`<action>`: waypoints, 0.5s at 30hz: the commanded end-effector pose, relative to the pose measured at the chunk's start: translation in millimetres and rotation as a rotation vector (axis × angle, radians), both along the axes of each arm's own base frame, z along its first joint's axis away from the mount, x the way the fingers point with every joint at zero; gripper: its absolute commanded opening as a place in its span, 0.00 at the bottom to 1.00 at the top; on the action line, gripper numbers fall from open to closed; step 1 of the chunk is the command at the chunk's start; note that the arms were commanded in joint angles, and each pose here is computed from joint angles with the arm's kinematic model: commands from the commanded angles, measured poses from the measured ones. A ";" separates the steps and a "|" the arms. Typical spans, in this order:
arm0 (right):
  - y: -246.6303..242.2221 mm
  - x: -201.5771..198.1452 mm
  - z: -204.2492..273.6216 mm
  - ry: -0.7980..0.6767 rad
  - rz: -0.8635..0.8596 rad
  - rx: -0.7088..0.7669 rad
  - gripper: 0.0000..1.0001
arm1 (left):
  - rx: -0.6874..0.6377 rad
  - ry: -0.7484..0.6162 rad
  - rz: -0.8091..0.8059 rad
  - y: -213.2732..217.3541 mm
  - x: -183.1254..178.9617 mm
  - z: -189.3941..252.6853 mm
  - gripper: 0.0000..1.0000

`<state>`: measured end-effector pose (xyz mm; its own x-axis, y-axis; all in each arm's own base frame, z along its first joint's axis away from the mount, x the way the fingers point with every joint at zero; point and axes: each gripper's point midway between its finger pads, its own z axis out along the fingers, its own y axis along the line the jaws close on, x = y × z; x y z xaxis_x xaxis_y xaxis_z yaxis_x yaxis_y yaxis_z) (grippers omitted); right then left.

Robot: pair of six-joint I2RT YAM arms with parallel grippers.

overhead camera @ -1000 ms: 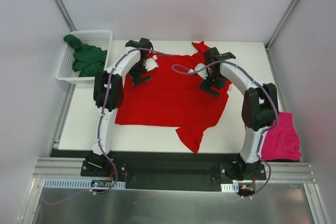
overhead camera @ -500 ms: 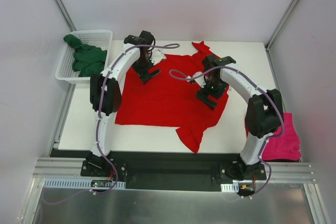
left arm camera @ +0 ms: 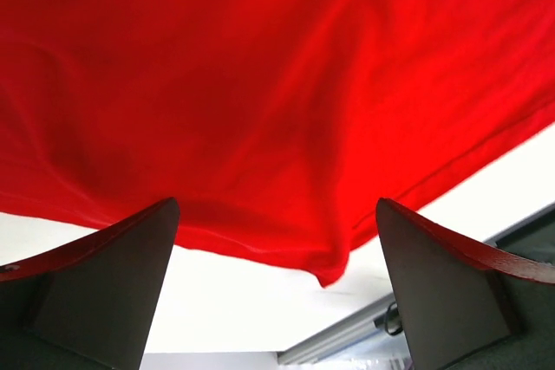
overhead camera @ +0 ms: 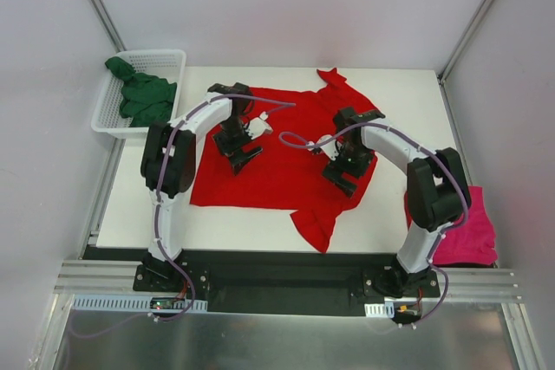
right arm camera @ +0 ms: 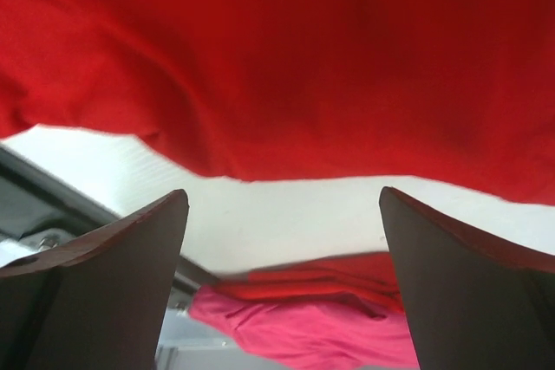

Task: Fold and stack the t-shirts
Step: Flatten out the tshirt

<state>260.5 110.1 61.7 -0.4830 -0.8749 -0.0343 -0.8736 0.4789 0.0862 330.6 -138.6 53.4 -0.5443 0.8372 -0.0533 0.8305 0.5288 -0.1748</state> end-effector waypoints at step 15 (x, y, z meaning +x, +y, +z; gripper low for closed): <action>-13.6 71.2 -44.1 -0.217 0.034 -0.141 0.96 | 0.054 -0.084 -0.057 -0.4 57.1 -37.9 0.97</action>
<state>313.7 108.3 22.6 -0.4644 -0.8841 -0.0508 -0.8793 0.4672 -0.0924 369.6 -144.1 22.7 -0.5225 0.8507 -0.0567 0.8498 0.5143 -0.1152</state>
